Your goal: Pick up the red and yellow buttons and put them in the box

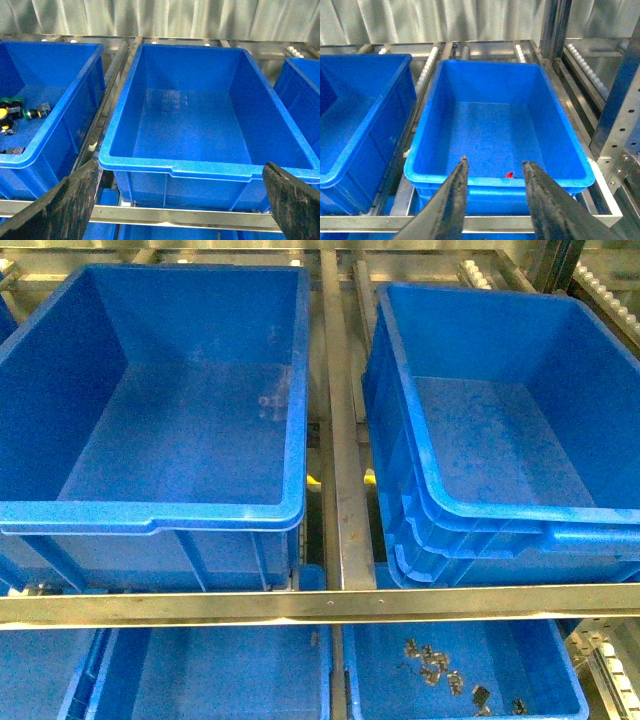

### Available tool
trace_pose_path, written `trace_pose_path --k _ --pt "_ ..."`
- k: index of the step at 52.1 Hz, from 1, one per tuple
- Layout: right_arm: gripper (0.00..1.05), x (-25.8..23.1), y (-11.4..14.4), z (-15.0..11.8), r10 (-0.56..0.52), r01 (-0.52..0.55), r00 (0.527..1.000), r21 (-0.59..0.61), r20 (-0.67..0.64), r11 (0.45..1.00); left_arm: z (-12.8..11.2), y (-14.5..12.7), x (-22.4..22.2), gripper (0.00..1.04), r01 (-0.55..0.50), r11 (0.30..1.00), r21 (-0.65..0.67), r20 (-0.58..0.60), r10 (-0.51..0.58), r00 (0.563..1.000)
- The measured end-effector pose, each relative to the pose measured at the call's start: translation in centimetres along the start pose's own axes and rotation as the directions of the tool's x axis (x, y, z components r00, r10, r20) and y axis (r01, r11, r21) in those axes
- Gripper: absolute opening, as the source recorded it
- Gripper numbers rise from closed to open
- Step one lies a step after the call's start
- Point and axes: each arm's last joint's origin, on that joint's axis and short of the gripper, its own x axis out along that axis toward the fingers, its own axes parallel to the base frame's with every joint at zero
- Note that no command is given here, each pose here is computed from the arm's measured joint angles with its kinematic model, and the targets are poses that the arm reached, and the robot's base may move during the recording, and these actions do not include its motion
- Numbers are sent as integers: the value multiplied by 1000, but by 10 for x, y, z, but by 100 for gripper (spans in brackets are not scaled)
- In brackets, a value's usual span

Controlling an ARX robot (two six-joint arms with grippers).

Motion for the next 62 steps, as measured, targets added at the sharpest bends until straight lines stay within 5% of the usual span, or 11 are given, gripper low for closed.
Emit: trace_pose_path --k 7,41,54,62 --pt "3 -1 -3 -18 -4 4 1000 -1 19 1000 0 0 0 97 0 1000 0 0 0 1000" --pt "3 -2 -20 -17 -5 5 999 -7 35 1000 0 0 0 97 0 1000 1 0 0 1000" --pt "46 -2 -20 -17 -5 5 999 -7 36 1000 0 0 0 97 0 1000 1 0 0 1000" --pt "83 -2 -20 -17 -5 6 999 -6 36 1000 0 0 0 97 1 1000 1 0 -1 1000"
